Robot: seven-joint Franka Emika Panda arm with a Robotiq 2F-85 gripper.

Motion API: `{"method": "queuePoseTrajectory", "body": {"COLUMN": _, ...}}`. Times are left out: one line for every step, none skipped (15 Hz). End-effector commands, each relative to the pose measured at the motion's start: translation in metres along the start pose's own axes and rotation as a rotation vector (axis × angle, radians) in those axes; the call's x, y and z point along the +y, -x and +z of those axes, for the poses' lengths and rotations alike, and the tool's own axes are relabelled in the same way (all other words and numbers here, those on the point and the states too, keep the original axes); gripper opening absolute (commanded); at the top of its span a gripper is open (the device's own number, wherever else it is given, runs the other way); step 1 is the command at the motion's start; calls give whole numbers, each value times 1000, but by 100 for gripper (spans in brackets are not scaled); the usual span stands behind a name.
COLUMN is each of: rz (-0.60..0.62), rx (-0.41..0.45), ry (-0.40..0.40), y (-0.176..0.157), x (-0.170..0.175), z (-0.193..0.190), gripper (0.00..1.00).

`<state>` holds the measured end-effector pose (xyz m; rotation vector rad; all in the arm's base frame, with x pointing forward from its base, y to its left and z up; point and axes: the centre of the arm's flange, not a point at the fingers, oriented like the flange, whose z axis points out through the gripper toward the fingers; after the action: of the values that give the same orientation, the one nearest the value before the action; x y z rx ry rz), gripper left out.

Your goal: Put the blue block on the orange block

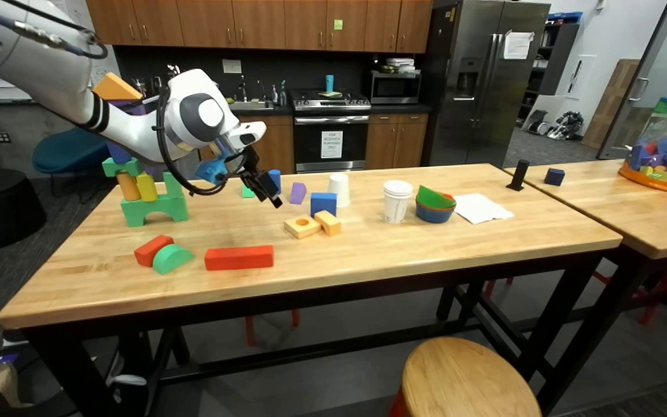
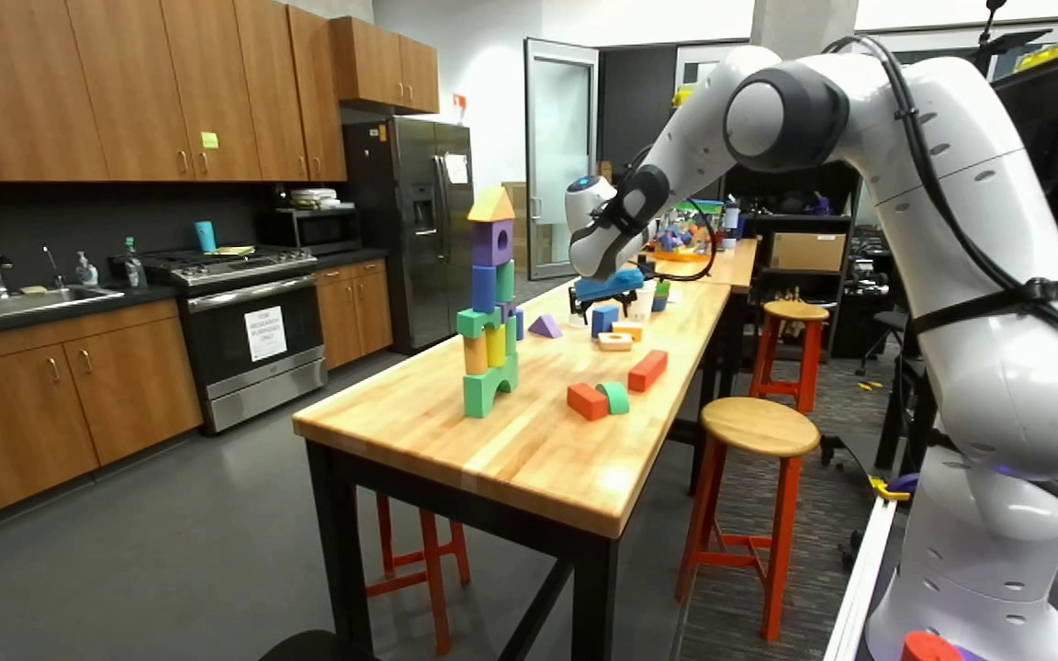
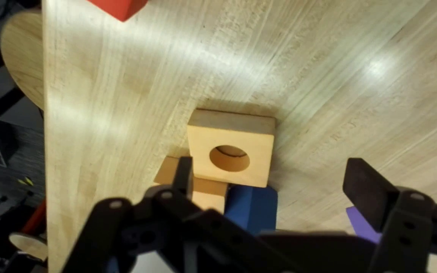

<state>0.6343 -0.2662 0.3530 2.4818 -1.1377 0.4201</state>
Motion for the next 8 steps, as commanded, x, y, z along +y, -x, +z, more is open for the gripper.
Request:
{"method": "queuePoseTrajectory", "body": {"rz": 192, "rx": -60, "ry": 21, "y": -56, "x": -7, "z": 24, "gripper": 100}}
{"method": "queuePoseTrajectory", "body": {"rz": 248, "rx": -78, "ry": 18, "y": -70, "x": -3, "z": 26, "gripper": 100}}
{"method": "queuePoseTrajectory", "body": {"rz": 301, "rx": -93, "ry": 10, "y": -79, "x": 1, "z": 29, "gripper": 100}}
{"method": "queuePoseTrajectory", "body": {"rz": 355, "rx": -104, "ry": 6, "y": -89, "x": 5, "z": 30, "gripper": 100}}
{"method": "queuePoseTrajectory", "body": {"rz": 409, "rx": -112, "ry": -2, "y": -99, "x": 10, "z": 30, "gripper": 100}}
{"method": "queuePoseTrajectory", "body": {"rz": 463, "rx": -117, "ry": -8, "y": -107, "x": 13, "z": 31, "gripper": 100}}
{"method": "queuePoseTrajectory", "body": {"rz": 517, "rx": -118, "ry": -18, "y": -116, "x": 17, "z": 32, "gripper": 100}}
{"method": "queuePoseTrajectory", "body": {"rz": 571, "rx": -119, "ry": -32, "y": -122, "x": 20, "z": 34, "gripper": 100}}
